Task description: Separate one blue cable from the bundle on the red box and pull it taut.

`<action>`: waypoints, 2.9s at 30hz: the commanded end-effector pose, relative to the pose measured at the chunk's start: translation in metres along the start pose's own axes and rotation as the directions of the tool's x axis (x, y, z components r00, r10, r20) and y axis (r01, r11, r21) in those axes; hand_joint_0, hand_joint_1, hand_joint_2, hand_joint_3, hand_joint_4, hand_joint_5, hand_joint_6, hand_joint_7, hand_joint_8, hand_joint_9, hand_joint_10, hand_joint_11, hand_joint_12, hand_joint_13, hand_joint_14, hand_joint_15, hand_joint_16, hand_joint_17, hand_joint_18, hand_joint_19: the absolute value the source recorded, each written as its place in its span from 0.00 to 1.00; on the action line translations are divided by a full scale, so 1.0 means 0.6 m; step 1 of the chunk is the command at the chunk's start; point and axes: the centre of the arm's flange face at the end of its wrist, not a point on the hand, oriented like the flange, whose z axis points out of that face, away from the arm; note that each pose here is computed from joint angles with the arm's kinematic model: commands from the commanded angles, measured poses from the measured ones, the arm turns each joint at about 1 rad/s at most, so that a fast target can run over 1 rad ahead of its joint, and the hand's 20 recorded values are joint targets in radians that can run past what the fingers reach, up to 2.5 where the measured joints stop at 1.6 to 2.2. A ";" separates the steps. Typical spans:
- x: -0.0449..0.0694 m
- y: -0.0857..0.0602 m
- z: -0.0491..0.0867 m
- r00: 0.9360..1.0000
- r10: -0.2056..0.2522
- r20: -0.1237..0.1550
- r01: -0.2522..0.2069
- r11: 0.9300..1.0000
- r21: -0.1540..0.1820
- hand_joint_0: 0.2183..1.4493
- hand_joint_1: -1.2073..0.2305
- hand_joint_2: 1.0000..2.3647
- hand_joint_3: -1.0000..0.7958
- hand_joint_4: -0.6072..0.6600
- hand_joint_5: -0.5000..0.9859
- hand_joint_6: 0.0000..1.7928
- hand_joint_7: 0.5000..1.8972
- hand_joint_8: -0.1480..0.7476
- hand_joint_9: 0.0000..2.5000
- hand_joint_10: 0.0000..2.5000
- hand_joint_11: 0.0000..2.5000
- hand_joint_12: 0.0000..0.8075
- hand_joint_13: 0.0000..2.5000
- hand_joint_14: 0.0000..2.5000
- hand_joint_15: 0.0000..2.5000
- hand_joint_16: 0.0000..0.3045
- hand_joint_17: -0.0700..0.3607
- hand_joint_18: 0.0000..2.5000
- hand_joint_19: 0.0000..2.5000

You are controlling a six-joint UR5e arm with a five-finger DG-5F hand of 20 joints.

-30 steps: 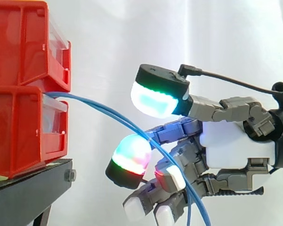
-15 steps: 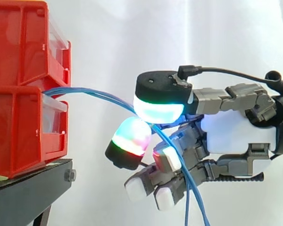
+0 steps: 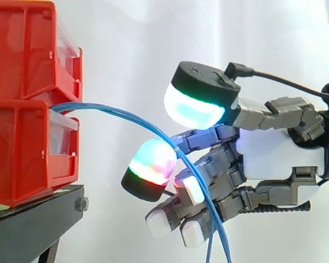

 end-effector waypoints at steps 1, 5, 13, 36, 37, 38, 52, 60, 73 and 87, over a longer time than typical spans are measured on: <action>0.000 0.000 0.000 1.000 0.000 0.000 0.000 1.000 0.000 0.22 0.45 0.00 0.28 0.62 0.25 0.40 0.37 0.55 0.42 0.01 0.30 0.45 0.30 0.00 0.15 0.15 0.39 0.30 0.20; -0.001 -0.001 0.000 1.000 -0.001 -0.001 0.001 1.000 0.003 0.27 0.48 0.00 0.31 0.60 0.26 0.39 0.41 0.54 0.43 0.01 0.30 0.43 0.30 0.01 0.15 0.13 0.37 0.29 0.21; -0.003 -0.001 0.000 1.000 -0.001 0.001 0.001 1.000 0.004 0.31 0.30 0.01 0.41 0.59 0.23 0.45 0.33 0.52 0.41 0.01 0.34 0.42 0.30 0.00 0.15 0.13 0.37 0.30 0.19; -0.003 0.009 -0.001 1.000 0.002 -0.010 -0.002 1.000 -0.007 0.32 0.38 0.01 0.46 0.60 0.24 0.43 0.30 0.54 0.44 0.01 0.39 0.45 0.32 0.00 0.16 0.15 0.40 0.32 0.19; -0.002 0.013 -0.002 1.000 0.003 -0.011 -0.003 1.000 -0.009 0.32 0.38 0.01 0.46 0.60 0.24 0.43 0.30 0.54 0.44 0.01 0.41 0.45 0.32 0.00 0.16 0.15 0.39 0.32 0.18; -0.002 0.013 -0.002 1.000 0.003 -0.011 -0.003 1.000 -0.009 0.32 0.37 0.01 0.47 0.60 0.24 0.44 0.28 0.54 0.43 0.00 0.42 0.45 0.32 0.00 0.16 0.15 0.40 0.32 0.18; -0.001 0.014 -0.005 1.000 -0.001 -0.016 0.001 1.000 0.000 0.31 0.28 0.00 0.28 0.58 0.23 0.44 0.33 0.49 0.41 0.01 0.45 0.40 0.29 0.01 0.16 0.13 0.37 0.29 0.20; 0.000 0.016 -0.004 1.000 -0.001 -0.012 0.001 1.000 -0.002 0.28 0.53 0.00 0.28 0.55 0.25 0.42 0.37 0.50 0.41 0.01 0.38 0.41 0.28 0.00 0.16 0.13 0.37 0.27 0.21; -0.001 0.026 0.000 1.000 0.004 -0.012 -0.004 1.000 -0.014 0.36 0.30 0.01 0.43 0.52 0.25 0.33 0.48 0.50 0.39 0.01 0.34 0.40 0.28 0.01 0.15 0.13 0.37 0.28 0.19; -0.003 0.032 -0.005 1.000 0.000 -0.016 0.000 1.000 -0.001 0.31 0.54 0.00 0.33 0.56 0.28 0.32 0.54 0.52 0.41 0.01 0.32 0.41 0.29 0.00 0.16 0.13 0.37 0.28 0.22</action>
